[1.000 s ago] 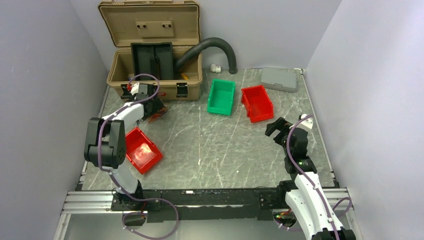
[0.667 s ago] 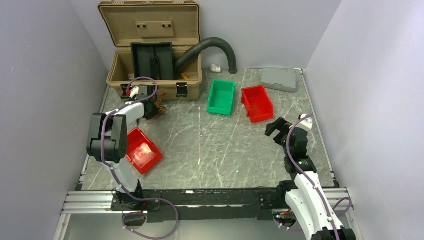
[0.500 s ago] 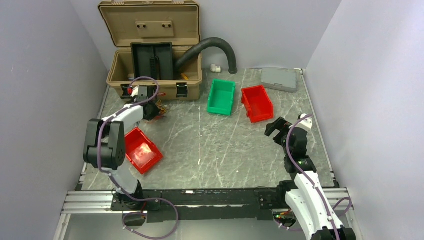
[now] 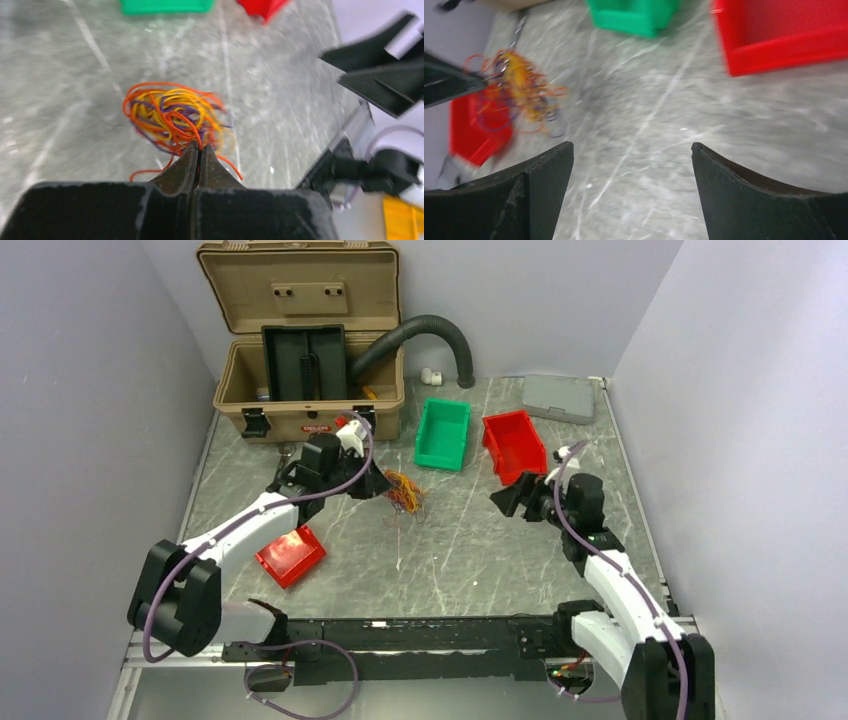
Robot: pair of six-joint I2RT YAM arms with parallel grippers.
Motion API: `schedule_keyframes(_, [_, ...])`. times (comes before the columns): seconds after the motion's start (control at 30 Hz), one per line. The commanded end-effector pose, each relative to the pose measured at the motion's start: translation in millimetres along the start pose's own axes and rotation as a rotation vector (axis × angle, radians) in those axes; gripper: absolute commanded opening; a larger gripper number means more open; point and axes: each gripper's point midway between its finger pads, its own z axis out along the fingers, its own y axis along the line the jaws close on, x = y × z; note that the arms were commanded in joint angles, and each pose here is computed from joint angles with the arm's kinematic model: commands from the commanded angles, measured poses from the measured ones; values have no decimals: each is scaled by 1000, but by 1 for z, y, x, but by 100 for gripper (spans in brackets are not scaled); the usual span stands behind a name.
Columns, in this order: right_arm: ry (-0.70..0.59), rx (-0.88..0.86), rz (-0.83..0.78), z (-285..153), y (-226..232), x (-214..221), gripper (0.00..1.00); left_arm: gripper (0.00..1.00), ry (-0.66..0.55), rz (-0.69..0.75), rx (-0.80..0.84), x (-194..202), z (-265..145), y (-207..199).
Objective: Untangle the cables
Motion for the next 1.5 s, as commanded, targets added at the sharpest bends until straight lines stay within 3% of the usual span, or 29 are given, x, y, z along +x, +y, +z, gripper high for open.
schedule_keyframes(0.0, [69,-381,-122,0,80,-3,89,0,-4,172,372,1,-8,-74])
schedule_keyframes(0.17, [149,-498,-171,3,111,20,85,0,66,290,436,22,1,-103])
schedule_keyframes(0.37, [186,-452,-180,17,115,41,84,0,112,322,453,43,13,-116])
schedule_keyframes(0.53, [200,-351,-174,24,93,54,81,1,175,299,271,67,42,-83])
schedule_keyframes(0.67, [241,-315,-180,24,81,68,78,28,189,267,192,87,52,-58])
schedule_keyframes(0.9, [274,-301,-178,29,77,77,77,48,220,215,129,102,52,-41])
schedule_keyframes(1.2, [346,-355,-171,49,96,91,69,51,174,187,76,79,29,-42])
schedule_keyframes(1.47, [372,-391,-195,65,118,100,62,62,90,146,-24,62,-14,-33])
